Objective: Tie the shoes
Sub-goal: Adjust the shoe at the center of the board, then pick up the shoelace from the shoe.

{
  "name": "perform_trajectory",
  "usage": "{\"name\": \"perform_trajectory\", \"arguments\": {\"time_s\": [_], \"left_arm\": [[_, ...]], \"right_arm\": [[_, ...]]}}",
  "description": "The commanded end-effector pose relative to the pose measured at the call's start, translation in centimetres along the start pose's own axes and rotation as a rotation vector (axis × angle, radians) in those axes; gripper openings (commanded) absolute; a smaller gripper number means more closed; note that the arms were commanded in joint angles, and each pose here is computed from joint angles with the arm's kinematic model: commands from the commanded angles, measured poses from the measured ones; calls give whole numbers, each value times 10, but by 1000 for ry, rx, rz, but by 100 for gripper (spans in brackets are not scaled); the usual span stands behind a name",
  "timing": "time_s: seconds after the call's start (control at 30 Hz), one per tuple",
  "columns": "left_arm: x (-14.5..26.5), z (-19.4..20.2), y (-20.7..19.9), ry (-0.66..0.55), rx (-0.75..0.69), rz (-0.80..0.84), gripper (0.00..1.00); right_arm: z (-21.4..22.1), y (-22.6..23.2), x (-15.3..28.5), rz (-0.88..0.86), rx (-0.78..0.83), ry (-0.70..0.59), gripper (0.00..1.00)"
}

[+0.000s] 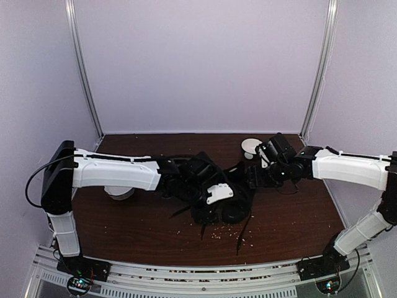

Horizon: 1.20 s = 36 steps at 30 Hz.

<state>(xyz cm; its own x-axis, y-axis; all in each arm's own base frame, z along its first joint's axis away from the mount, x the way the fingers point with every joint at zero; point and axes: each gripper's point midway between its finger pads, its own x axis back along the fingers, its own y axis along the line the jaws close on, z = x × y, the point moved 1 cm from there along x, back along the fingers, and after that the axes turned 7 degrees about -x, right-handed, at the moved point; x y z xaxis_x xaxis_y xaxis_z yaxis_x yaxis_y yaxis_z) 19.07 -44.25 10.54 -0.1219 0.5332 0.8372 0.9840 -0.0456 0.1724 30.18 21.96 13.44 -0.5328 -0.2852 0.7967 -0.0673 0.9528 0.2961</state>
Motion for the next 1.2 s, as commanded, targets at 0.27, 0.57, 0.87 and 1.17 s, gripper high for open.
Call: {"name": "perform_trajectory", "arguments": {"time_s": [0.27,0.57,0.87,1.17], "left_arm": [[-12,72,-2,305,274,-13,85],[-28,65,-13,306,276,2,84],[-32,64,-11,312,291,-18,84],[-36,68,-5,348,301,-49,83]], "right_arm": [[99,-15,32,166,124,135,93],[161,15,15,114,205,252,80],[201,18,-11,140,267,344,67],[209,-36,-5,277,239,349,19]]}}
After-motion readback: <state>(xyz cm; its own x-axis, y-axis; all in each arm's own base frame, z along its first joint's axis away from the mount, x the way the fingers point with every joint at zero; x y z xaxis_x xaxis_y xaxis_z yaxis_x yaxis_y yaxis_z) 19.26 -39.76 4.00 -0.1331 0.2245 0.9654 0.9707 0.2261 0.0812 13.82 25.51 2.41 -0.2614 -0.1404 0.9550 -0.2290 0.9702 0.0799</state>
